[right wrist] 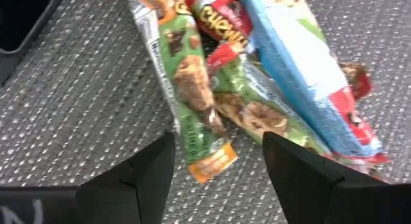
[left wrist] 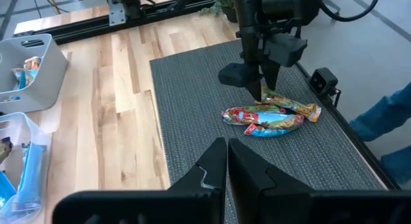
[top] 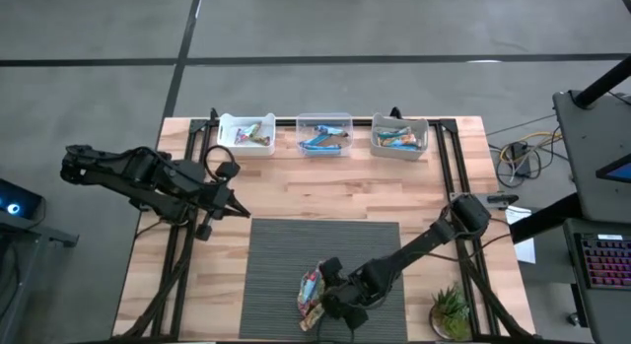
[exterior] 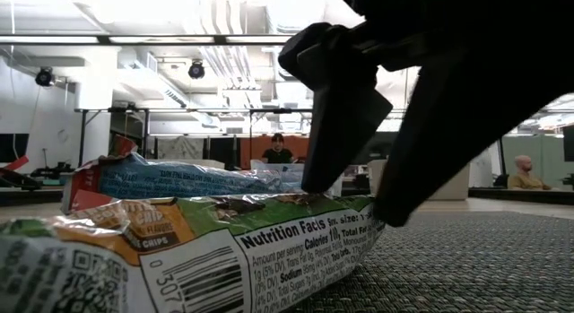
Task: Pick and place Granola Bars by type
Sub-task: Put the yellow granola bar into the gray bin
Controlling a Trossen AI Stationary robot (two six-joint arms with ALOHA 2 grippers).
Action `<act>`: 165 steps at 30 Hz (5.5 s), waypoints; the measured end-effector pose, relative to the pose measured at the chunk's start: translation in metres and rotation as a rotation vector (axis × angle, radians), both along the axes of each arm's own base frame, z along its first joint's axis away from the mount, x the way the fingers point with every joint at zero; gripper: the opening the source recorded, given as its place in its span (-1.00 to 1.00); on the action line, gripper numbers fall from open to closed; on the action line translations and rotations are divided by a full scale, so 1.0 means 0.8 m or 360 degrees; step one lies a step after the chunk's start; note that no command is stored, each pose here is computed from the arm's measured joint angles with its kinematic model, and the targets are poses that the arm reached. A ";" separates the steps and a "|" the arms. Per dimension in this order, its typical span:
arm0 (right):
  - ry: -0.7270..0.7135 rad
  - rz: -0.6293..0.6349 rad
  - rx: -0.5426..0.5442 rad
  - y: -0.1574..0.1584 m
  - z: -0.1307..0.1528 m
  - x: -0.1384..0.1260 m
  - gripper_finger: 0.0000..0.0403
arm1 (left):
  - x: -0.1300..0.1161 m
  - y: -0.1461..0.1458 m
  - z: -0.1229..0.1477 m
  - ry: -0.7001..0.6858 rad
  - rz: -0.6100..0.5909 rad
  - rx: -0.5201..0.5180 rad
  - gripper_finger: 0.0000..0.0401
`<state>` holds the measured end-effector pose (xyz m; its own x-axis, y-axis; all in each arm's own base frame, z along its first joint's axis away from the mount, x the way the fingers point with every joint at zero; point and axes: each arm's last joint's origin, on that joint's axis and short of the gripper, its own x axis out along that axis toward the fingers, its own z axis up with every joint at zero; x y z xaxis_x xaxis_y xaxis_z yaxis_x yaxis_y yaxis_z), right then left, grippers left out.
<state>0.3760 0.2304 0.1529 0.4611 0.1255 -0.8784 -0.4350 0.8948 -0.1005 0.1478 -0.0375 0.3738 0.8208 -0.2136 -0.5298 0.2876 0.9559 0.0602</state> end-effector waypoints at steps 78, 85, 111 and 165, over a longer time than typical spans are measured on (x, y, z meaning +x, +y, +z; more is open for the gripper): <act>-0.0170 0.0226 -0.0074 0.006 -0.017 -0.004 -0.05 | 0.000 0.000 0.000 0.0004 0.0025 -0.0013 -1.00; -0.0170 0.0231 -0.0074 0.006 -0.018 -0.004 -0.05 | 0.000 0.000 0.000 0.0007 0.0030 -0.0021 -1.00; -0.0117 0.0240 -0.0047 0.009 -0.036 -0.002 -0.31 | 0.000 0.001 0.001 0.0006 0.0040 -0.0029 -1.00; -0.0271 -0.0491 -0.0051 -0.060 0.117 -0.043 -0.67 | 0.003 0.001 0.004 -0.0061 0.0063 -0.0006 -1.00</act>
